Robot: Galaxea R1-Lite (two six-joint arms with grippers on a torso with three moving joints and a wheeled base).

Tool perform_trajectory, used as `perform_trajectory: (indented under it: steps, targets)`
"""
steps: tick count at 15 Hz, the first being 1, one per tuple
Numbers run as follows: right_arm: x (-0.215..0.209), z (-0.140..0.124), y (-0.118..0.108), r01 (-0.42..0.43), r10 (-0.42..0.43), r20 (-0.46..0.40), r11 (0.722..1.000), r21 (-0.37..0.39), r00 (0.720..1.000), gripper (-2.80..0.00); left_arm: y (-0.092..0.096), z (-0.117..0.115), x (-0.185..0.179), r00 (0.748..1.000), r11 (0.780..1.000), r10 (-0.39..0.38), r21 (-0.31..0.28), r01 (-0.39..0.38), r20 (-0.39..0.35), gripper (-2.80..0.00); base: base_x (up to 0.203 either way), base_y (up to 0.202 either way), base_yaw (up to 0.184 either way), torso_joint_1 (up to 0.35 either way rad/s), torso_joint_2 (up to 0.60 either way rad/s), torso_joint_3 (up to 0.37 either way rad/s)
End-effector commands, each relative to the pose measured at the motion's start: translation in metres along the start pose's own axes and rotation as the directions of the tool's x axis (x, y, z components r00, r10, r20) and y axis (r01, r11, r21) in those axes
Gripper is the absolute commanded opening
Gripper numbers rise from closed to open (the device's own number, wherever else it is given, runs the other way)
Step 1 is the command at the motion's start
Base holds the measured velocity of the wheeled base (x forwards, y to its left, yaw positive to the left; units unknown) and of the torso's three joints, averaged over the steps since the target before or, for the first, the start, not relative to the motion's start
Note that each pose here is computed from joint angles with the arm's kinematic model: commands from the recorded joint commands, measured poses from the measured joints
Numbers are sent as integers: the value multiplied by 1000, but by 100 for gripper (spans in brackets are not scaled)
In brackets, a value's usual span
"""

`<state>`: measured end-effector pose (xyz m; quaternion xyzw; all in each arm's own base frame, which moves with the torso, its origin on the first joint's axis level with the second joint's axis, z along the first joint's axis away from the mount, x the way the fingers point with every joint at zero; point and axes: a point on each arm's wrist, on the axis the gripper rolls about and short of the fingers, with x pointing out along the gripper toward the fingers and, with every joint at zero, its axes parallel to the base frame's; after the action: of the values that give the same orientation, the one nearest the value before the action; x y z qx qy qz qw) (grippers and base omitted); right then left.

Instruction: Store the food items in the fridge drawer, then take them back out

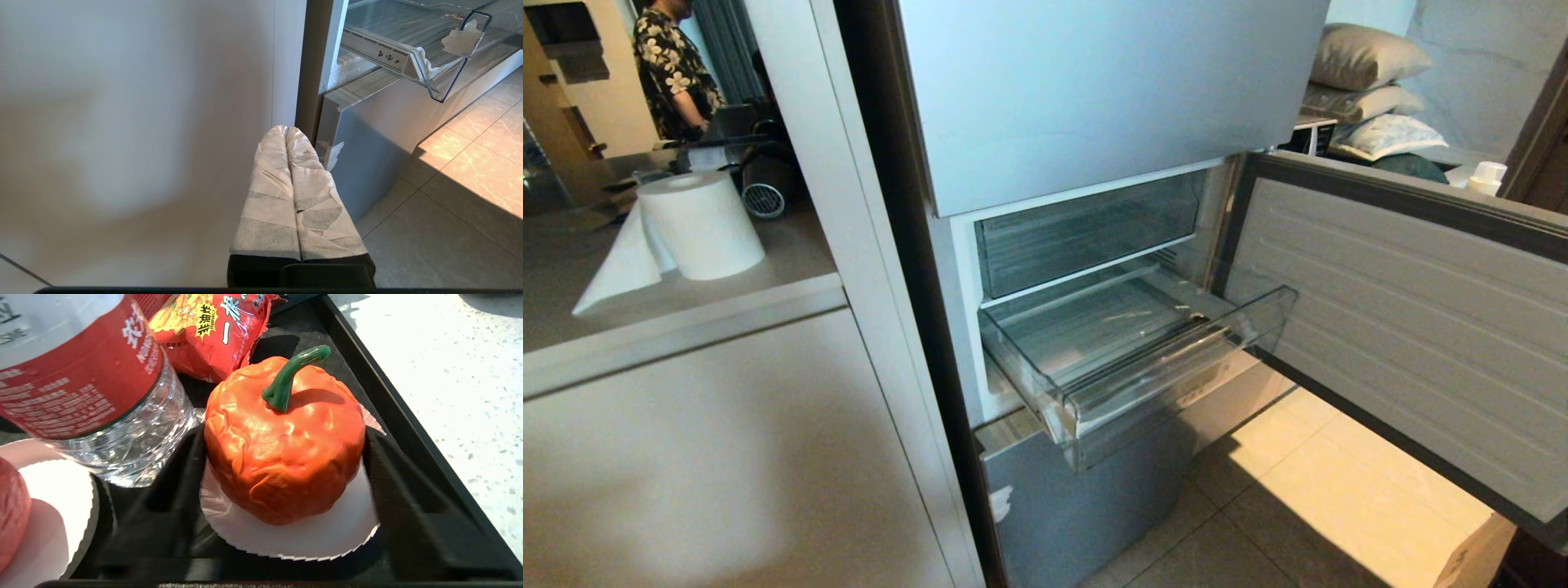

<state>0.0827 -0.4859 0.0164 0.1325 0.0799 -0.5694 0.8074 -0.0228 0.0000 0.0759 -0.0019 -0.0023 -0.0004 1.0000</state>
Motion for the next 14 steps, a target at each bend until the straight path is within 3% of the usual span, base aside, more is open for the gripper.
perform_trajectory:
  steps: [1, 4, 10, 14]
  targets:
    - [3, -3, -1, -2, 2, -1, 1000, 1, 1000, -280, 0, 0, 0, 1000, 1000, 1, -1, -1, -2, -280, 0, 0, 0, 0, 0, 0]
    - [-3, 8, -5, 10, -10, 10, 1000, 1, 1000, -280, 0, 0, 0, 1000, 1000, 1, -1, -1, -2, -280, 0, 0, 0, 0, 0, 0]
    - [-62, 96, -15, 59, -59, 64, 998, 13, 996, -280, 0, 0, 0, 1000, 1000, 1, -1, -1, -2, -280, 0, 0, 0, 0, 0, 0]
    - [-136, 163, 1, 62, -63, 190, 998, 7, 980, -280, 0, 0, 0, 1000, 1000, 1, -1, -1, -2, -280, 0, 0, 0, 0, 0, 0]
